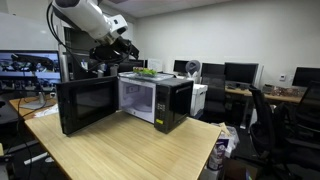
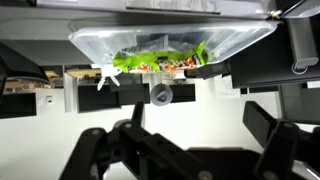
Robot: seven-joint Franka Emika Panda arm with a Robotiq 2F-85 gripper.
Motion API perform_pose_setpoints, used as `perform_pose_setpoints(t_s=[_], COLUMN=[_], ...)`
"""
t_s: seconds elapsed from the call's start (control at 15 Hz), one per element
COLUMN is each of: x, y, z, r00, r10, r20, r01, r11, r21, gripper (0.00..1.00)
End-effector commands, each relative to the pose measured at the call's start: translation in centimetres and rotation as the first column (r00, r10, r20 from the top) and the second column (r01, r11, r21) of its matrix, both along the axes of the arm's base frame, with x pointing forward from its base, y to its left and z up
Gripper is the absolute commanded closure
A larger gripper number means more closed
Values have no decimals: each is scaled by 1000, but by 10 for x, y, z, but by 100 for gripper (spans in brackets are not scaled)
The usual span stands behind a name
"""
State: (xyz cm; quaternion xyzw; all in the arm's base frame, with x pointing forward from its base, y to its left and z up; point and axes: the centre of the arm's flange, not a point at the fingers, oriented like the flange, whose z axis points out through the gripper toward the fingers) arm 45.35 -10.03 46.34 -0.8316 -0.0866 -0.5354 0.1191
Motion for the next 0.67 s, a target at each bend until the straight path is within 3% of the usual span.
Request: perform_pose_setpoints(t_s=[0.0,0.2,0.33,0.6], x=[13,19,24,42], y=[-7,-7,4,15], z=[-18,-31,-46,-35], r00=[994,986,963,961], r10=[18,158,265,220], r20=[108,53,43,170], r01=[-24,-162,-267,-220], r11=[998,984,962,975], r21=[56,71,60,-15], gripper=[0,0,0,0])
